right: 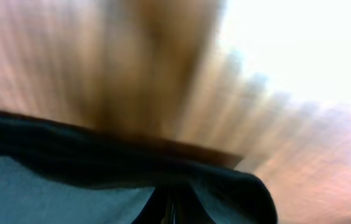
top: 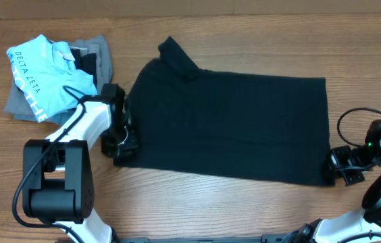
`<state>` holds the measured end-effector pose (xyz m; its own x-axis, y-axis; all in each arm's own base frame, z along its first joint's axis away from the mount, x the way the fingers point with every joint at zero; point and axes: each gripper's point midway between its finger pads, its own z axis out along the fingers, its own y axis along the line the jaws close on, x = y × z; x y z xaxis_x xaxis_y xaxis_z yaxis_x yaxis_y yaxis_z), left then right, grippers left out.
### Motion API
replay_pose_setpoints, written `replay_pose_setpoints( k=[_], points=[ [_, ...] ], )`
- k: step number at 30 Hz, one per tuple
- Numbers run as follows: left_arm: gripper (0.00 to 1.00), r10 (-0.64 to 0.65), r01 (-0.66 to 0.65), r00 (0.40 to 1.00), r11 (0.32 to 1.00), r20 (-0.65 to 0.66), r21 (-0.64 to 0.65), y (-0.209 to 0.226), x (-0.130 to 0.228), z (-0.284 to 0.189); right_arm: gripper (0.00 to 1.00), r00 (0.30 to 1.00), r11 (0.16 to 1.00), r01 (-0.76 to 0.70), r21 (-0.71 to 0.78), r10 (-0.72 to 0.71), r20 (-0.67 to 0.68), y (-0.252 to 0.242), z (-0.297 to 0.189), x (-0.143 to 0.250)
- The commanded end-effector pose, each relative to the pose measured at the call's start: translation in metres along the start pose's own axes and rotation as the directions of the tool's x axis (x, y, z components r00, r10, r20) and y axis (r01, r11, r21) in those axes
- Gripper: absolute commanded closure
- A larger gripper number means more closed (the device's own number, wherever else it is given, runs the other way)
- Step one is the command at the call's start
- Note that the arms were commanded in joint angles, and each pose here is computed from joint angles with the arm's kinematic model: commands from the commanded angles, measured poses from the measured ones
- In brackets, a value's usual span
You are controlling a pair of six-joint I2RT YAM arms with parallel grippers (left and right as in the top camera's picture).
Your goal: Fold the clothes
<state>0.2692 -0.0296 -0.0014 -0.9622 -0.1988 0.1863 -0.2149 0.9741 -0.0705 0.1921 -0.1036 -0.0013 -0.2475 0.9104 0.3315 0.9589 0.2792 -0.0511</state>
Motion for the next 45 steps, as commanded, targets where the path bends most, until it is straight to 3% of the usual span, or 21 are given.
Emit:
replay_pose_setpoints(
  k=[1, 6, 9, 11, 16, 21, 23, 29, 36, 45],
  points=[
    [0.96, -0.071, 0.065, 0.996, 0.991, -0.052, -0.115, 0.032, 0.008, 0.005, 0.96, 0.990, 0.993, -0.013, 0.114, -0.002, 0.138, -0.026, -0.009, -0.018],
    [0.94, -0.082, 0.083, 0.997, 0.992, 0.011, -0.096, 0.030, -0.013, -0.038, 0.90, 0.969, 0.999, 0.023, -0.029, -0.015, 0.247, 0.000, -0.051, -0.026],
    [0.88, -0.052, 0.056, 0.995, 0.997, 0.085, -0.044, 0.015, -0.030, -0.071, 0.74, 0.947, 0.974, 0.155, -0.167, -0.098, 0.306, 0.033, -0.088, -0.029],
    [0.84, -0.007, 0.003, 0.988, 1.000, 0.156, 0.023, -0.004, -0.045, -0.094, 0.63, 0.925, 0.922, 0.270, -0.278, -0.169, 0.340, 0.062, -0.114, -0.027],
    [0.70, 0.166, -0.267, 0.904, 0.939, 0.394, 0.218, -0.083, -0.086, -0.143, 0.52, 0.840, 0.727, 0.493, -0.477, -0.254, 0.480, 0.129, -0.167, -0.024],
    [0.51, 0.264, -0.442, 0.788, 0.871, 0.556, 0.213, -0.148, -0.111, -0.152, 0.47, 0.720, 0.621, 0.638, -0.456, -0.272, 0.638, 0.174, -0.192, -0.028],
    [0.50, 0.291, -0.484, 0.757, 0.851, 0.585, 0.202, -0.169, -0.117, -0.146, 0.47, 0.679, 0.615, 0.670, -0.416, -0.280, 0.679, 0.189, -0.190, -0.029],
    [0.46, 0.285, -0.499, 0.739, 0.841, 0.610, 0.211, -0.190, -0.130, -0.140, 0.46, 0.601, 0.632, 0.715, -0.298, -0.339, 0.724, 0.231, -0.153, -0.049],
    [0.38, 0.320, -0.520, 0.724, 0.835, 0.612, 0.179, -0.183, -0.131, -0.164, 0.33, 0.598, 0.668, 0.713, -0.214, -0.419, 0.683, 0.260, -0.119, -0.097],
    [0.32, 0.316, -0.521, 0.718, 0.835, 0.620, 0.177, -0.183, -0.132, -0.172, 0.31, 0.624, 0.706, 0.692, -0.155, -0.476, 0.620, 0.269, -0.080, -0.114]
  ],
)
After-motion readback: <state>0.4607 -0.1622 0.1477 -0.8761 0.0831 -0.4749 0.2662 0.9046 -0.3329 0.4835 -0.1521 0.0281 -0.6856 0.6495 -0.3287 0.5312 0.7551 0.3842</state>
